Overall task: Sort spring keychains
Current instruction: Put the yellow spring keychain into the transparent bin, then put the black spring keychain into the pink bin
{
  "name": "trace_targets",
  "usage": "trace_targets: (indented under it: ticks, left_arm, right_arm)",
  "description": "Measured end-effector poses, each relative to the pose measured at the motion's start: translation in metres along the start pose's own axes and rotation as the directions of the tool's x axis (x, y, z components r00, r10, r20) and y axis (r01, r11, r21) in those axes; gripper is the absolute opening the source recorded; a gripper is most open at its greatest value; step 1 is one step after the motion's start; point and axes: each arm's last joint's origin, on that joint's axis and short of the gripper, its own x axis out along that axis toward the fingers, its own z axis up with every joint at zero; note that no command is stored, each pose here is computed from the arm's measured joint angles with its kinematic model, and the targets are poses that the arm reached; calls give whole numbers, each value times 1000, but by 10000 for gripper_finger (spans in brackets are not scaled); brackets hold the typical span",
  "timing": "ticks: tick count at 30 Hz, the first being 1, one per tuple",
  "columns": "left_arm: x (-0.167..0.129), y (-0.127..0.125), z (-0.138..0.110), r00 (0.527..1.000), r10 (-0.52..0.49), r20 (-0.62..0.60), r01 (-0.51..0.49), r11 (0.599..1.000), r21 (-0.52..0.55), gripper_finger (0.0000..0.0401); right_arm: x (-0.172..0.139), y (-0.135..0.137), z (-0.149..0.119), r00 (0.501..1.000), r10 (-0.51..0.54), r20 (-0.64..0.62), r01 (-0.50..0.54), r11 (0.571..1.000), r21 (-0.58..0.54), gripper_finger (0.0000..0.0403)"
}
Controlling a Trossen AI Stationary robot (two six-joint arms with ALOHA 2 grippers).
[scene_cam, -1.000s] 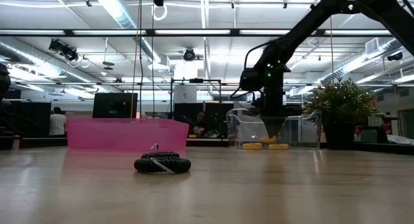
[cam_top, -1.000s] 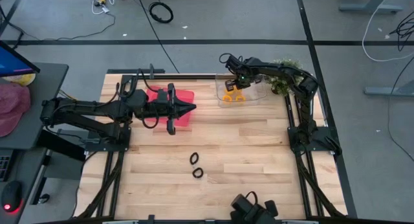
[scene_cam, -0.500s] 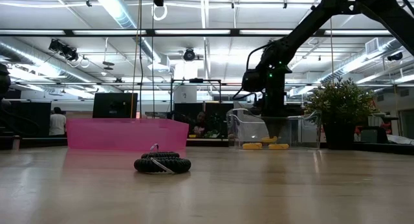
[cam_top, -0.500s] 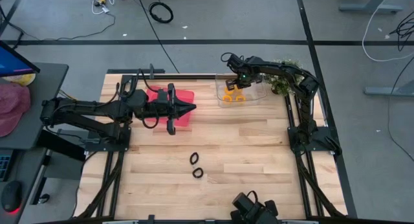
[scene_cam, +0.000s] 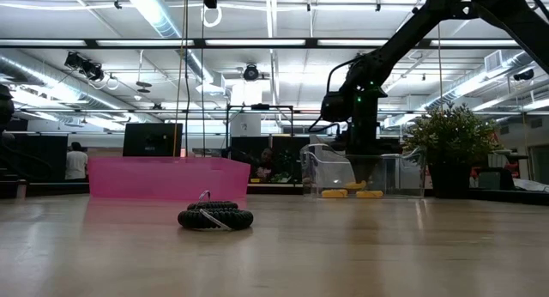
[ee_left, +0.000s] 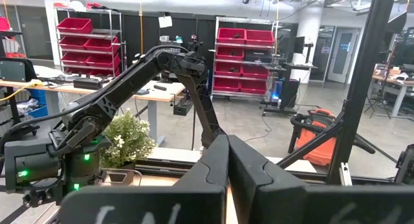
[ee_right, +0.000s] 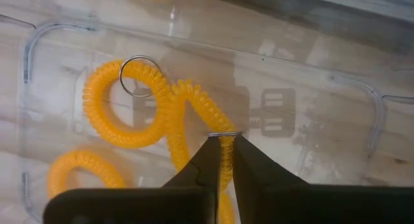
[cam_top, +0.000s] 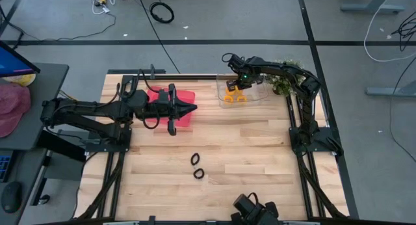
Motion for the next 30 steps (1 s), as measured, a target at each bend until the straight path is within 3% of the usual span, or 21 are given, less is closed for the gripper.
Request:
trace_targets:
  ticks: [4, 14, 19, 24, 30]
  left_arm:
    - [0, 0, 0, 1000, 0, 0, 0, 1000, 0, 7]
    - [0, 0, 0, 1000, 0, 0, 0, 1000, 1, 7]
    - [0, 0, 0, 1000, 0, 0, 0, 1000, 1, 7]
    - [0, 0, 0, 1000, 0, 0, 0, 1000, 2, 7]
    - [0, 0, 0, 1000, 0, 0, 0, 1000, 3, 7]
  right_arm:
    - [0, 1, -1, 1000, -2, -4, 2, 1000, -6, 42]
    - [-1, 8, -6, 1000, -1, -9, 0, 998, -61, 140]
    - [-12, 8, -7, 1000, 15, 16, -14, 998, -65, 164]
    - [-38, 5, -11, 998, 38, 51, -33, 996, -85, 148]
    - [-78, 3, -23, 992, 74, 105, -62, 991, -118, 70]
